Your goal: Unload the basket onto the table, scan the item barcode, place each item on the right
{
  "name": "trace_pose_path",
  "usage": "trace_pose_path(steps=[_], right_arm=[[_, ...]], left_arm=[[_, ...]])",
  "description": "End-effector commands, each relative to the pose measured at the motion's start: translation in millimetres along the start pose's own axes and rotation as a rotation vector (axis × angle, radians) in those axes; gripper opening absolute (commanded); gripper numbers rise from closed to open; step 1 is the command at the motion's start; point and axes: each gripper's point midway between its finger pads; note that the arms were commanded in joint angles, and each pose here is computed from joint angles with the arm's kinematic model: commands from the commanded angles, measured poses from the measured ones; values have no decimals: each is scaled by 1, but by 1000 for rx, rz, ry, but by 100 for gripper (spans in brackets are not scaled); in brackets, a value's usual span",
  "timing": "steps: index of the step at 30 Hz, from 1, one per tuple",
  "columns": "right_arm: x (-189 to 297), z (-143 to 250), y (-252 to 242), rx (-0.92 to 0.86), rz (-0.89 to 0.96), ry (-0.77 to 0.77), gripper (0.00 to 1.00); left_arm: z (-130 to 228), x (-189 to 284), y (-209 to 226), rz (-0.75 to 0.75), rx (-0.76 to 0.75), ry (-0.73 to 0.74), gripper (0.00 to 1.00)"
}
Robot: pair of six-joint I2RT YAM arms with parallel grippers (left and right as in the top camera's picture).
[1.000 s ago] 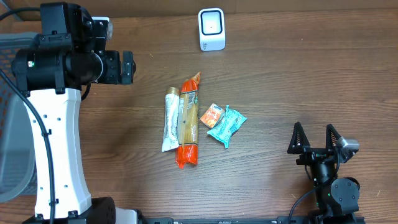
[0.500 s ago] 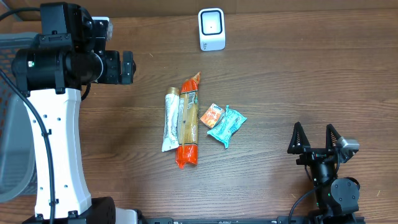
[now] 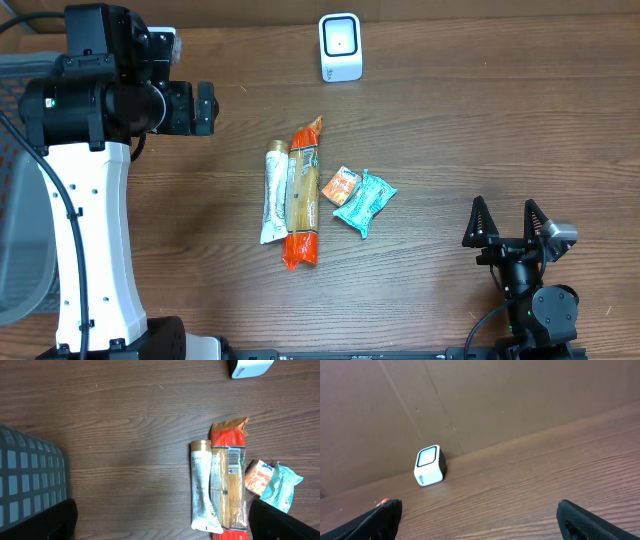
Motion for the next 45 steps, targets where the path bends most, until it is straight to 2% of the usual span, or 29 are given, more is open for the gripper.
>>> trace_pose_path(steps=[1, 14, 21, 25, 31, 39, 45], right_arm=[[0, 2, 0, -4, -4, -2, 100], [0, 0, 1, -5, -5, -13, 100], [5, 4, 39, -9, -222, 36, 100], [13, 11, 63, -14, -346, 118, 100], [19, -1, 89, -25, -420, 216, 100], [6, -27, 133, -46, -453, 529, 100], [-20, -20, 155, -128, -356, 889, 100]], left_arm=[[-4, 5, 1, -7, -12, -20, 100], [-4, 5, 1, -7, -12, -20, 100], [-4, 5, 1, -7, -12, -20, 100], [-4, 5, 1, -7, -12, -20, 100], [-4, 5, 1, -7, -12, -20, 100], [-4, 5, 1, -7, -12, -20, 100], [-4, 5, 1, -7, -12, -20, 100]])
Point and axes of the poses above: each gripper's point midway between its finger pads, its own x axis back along the fingers, its own y axis along the line the jaws close on, z = x × y, and after that the axes turned 6 degrees about -x, right-handed
